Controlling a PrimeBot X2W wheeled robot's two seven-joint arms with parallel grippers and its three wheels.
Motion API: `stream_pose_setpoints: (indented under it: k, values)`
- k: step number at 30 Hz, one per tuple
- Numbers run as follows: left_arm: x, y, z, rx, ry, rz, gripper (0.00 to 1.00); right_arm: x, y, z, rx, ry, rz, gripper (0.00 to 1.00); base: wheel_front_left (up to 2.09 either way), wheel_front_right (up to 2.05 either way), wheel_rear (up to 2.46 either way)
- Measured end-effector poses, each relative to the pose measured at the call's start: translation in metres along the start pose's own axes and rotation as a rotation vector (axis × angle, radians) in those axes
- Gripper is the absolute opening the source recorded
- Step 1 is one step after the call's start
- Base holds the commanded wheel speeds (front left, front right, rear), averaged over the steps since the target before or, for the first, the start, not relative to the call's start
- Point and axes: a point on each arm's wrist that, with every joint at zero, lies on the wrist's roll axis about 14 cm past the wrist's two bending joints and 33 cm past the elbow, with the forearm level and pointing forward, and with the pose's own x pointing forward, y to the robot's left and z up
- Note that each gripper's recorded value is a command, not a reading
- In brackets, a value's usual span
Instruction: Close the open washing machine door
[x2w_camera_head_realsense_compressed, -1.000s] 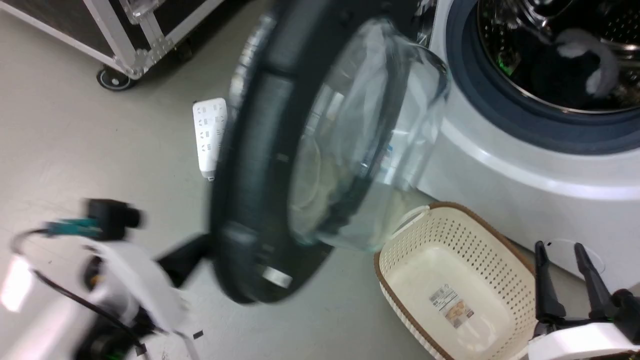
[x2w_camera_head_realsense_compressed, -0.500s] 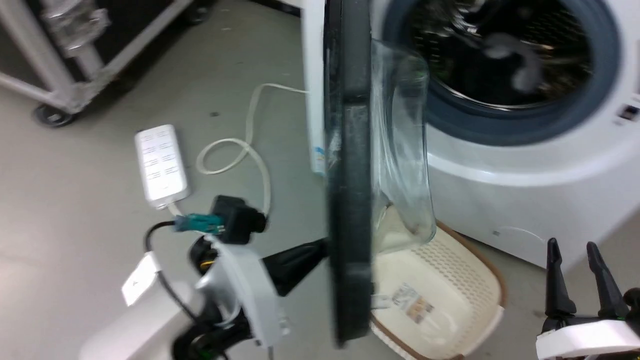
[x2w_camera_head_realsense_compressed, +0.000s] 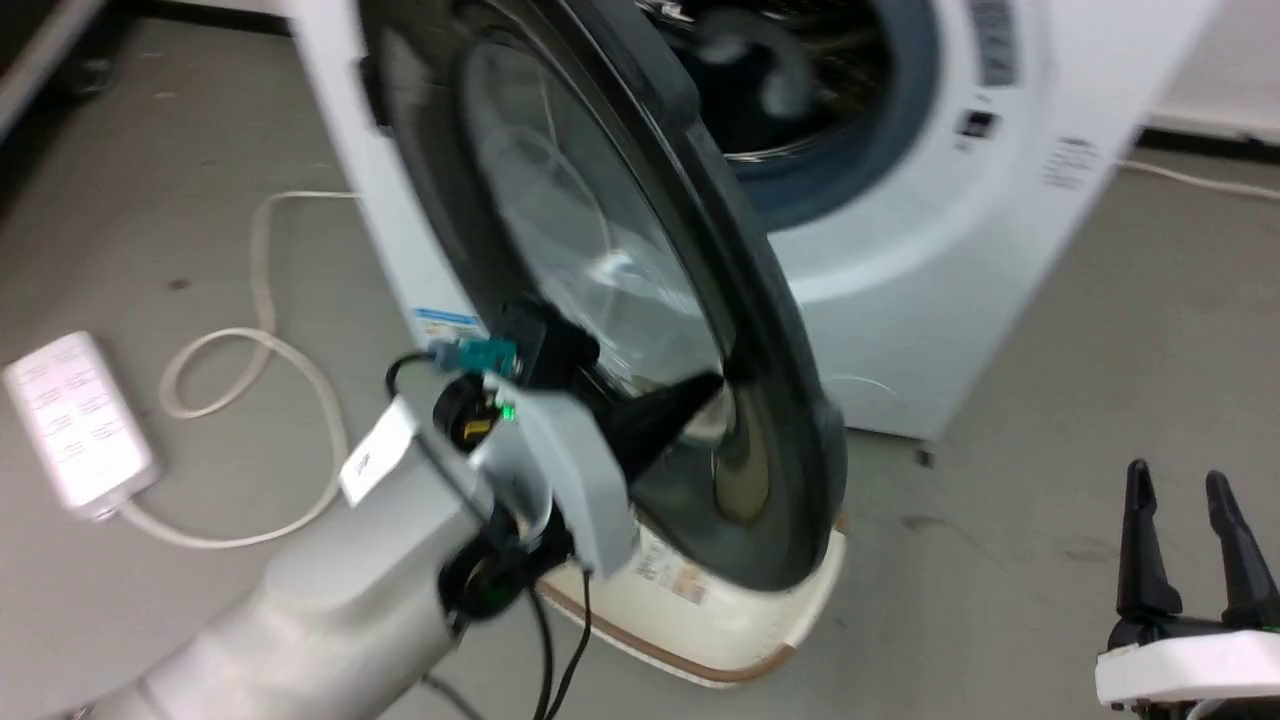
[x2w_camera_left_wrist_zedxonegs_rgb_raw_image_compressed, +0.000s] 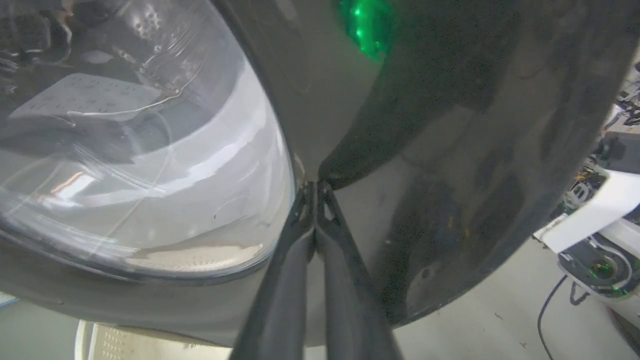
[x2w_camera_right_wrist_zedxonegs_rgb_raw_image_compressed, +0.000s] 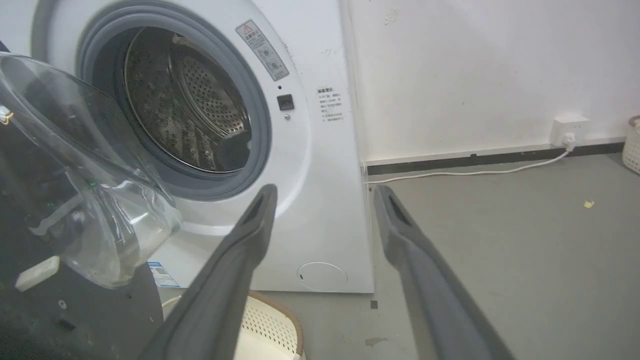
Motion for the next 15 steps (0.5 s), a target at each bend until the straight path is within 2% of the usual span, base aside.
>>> stream_pose_setpoints:
  k: [1, 2, 3, 9, 15]
  values:
    - [0.019, 0.002, 0.002, 0.007, 0.003, -0.009, 0.00, -0.005, -0.013, 0.003, -0.003, -0.006, -0.039, 1.00, 0.00, 0.00, 0.00]
    - [0.019, 0.002, 0.002, 0.007, 0.003, -0.009, 0.00, -0.005, -0.013, 0.003, -0.003, -0.006, -0.039, 1.00, 0.00, 0.00, 0.00]
    - [0.039, 0.000, 0.006, 0.013, 0.000, -0.029, 0.00, -0.010, -0.024, 0.005, -0.005, -0.008, -0.071, 1.00, 0.00, 0.00, 0.00]
    - [0.091, -0.011, 0.019, 0.034, -0.027, -0.093, 0.00, -0.021, -0.052, 0.009, -0.013, -0.013, -0.156, 1.00, 0.00, 0.00, 0.00]
    - [0.125, 0.014, 0.024, 0.062, -0.055, -0.022, 0.00, -0.032, -0.071, 0.006, -0.026, 0.006, -0.217, 1.00, 0.00, 0.00, 0.00]
